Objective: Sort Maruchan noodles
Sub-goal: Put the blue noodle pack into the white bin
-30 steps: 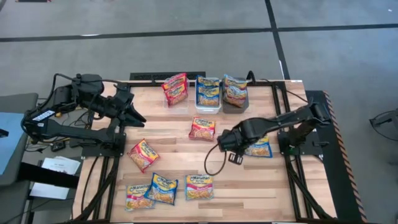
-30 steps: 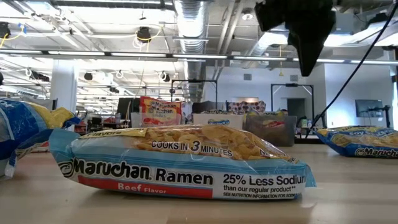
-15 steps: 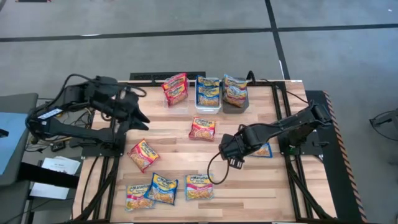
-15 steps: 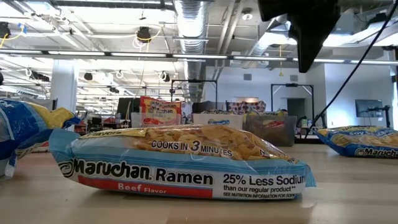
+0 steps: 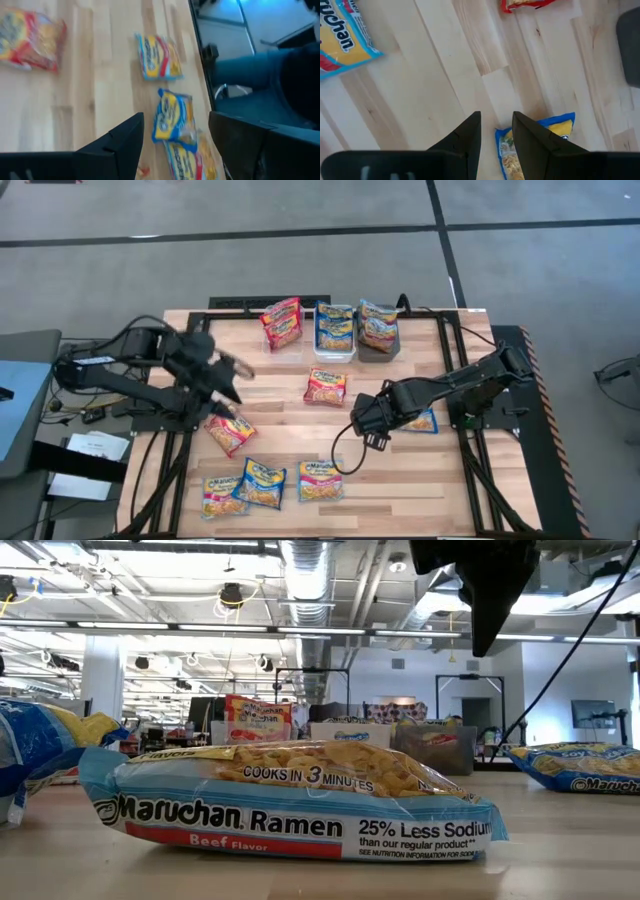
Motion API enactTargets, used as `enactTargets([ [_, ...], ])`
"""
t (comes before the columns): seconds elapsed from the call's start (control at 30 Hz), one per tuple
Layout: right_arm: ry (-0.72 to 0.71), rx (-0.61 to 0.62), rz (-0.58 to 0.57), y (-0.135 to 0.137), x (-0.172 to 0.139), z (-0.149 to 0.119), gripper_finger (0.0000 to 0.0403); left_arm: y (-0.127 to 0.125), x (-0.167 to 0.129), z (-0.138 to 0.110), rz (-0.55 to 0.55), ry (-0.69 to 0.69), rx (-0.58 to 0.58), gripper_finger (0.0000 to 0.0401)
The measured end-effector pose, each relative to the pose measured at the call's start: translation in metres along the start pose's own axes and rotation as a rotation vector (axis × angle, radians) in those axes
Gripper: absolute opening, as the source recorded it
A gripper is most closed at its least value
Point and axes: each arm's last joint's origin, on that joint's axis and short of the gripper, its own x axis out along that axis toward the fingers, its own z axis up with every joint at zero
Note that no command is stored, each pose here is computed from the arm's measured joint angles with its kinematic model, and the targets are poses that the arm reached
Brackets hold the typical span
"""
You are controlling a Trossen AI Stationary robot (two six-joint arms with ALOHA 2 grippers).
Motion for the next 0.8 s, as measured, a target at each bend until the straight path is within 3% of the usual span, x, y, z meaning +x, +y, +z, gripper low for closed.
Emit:
enactTargets([
  [0.37,-0.003,-0.005,0.004,0.002,0.0,-0.001,0.0133,-0.005,0.055,-0.047,-0.013,0.032,-0.052,0.021],
  [0.8,-0.026,-0.006,0.021,0.004,0.0,0.001,0.0134,-0.001,0.096,-0.065,0.006,-0.054,-0.027,0.021],
])
